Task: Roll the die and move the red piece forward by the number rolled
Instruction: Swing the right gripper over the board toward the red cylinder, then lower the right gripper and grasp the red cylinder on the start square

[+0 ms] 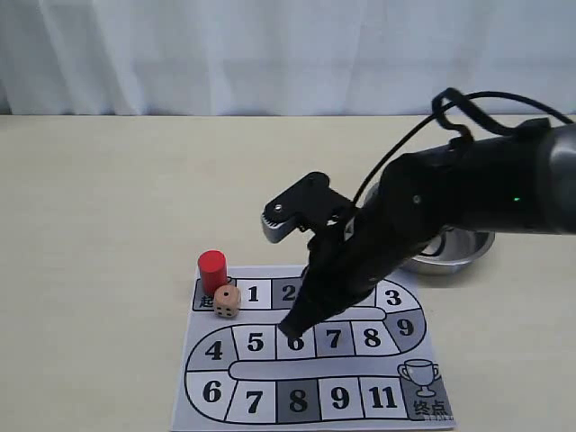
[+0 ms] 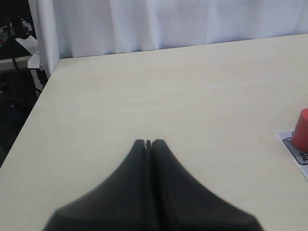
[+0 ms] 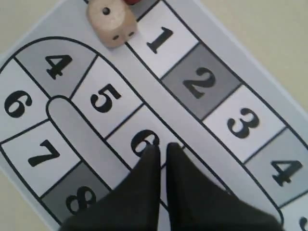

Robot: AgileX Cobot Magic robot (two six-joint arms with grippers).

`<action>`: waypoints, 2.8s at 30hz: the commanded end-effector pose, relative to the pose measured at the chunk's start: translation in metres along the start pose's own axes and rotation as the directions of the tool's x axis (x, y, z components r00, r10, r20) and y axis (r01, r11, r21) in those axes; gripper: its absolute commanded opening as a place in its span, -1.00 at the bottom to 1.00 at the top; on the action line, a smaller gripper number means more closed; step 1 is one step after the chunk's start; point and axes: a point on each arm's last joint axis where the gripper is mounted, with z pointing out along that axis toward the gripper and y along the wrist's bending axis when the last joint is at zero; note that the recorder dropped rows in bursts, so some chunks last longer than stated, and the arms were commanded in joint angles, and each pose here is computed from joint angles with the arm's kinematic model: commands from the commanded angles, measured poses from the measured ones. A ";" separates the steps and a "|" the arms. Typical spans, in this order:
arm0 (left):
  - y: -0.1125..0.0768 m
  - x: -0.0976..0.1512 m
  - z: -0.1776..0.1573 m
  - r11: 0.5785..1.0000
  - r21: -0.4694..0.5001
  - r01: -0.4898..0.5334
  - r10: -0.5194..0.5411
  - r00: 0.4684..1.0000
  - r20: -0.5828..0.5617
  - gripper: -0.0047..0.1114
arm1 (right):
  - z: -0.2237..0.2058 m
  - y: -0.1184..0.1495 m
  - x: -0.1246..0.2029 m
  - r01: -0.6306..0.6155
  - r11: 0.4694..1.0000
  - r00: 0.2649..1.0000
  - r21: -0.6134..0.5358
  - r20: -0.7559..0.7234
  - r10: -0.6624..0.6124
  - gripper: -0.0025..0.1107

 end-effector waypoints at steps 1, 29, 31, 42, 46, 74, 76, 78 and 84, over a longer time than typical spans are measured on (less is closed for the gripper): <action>0.000 0.000 0.000 1.000 0.001 0.010 -0.010 1.000 0.009 -0.92 | 0.017 0.011 -0.019 0.045 0.999 0.999 -0.017 0.000 -0.045 -0.89; 0.000 0.000 0.000 1.000 0.001 0.010 -0.010 1.000 0.009 -0.92 | 0.077 0.020 -0.048 0.008 0.997 0.997 -0.082 -0.073 -0.014 -0.89; 0.000 0.000 0.000 1.000 0.001 0.010 -0.010 1.000 0.009 -0.92 | 0.077 0.020 -0.048 0.008 0.997 0.997 -0.082 -0.073 -0.014 -0.89; 0.000 0.000 0.000 1.000 0.001 0.010 -0.010 1.000 0.009 -0.92 | 0.077 0.020 -0.048 0.007 0.996 0.997 -0.085 -0.080 -0.014 -0.89; 0.000 0.000 0.000 1.000 0.001 0.010 -0.010 1.000 0.009 -0.92 | 0.077 0.020 -0.047 0.009 0.996 0.996 -0.085 -0.085 -0.016 -0.89; 0.000 0.000 0.000 1.000 0.001 0.010 -0.010 1.000 0.009 -0.92 | 0.048 0.020 -0.054 -0.034 0.996 0.998 -0.081 -0.056 0.029 0.05; 0.000 0.000 0.000 1.000 0.001 0.010 -0.010 1.000 0.009 -0.92 | 0.041 0.021 -0.056 -0.031 0.996 0.999 -0.079 -0.038 0.028 0.10; 0.000 0.000 0.000 1.000 0.001 0.010 -0.010 1.000 0.009 -0.92 | 0.035 0.020 -0.060 -0.028 0.997 1.000 -0.073 -0.007 0.028 0.10; 0.000 0.000 0.000 1.000 0.001 0.010 -0.010 1.000 0.009 -0.92 | 0.029 0.018 -0.070 -0.056 0.997 0.993 -0.048 0.098 0.061 0.10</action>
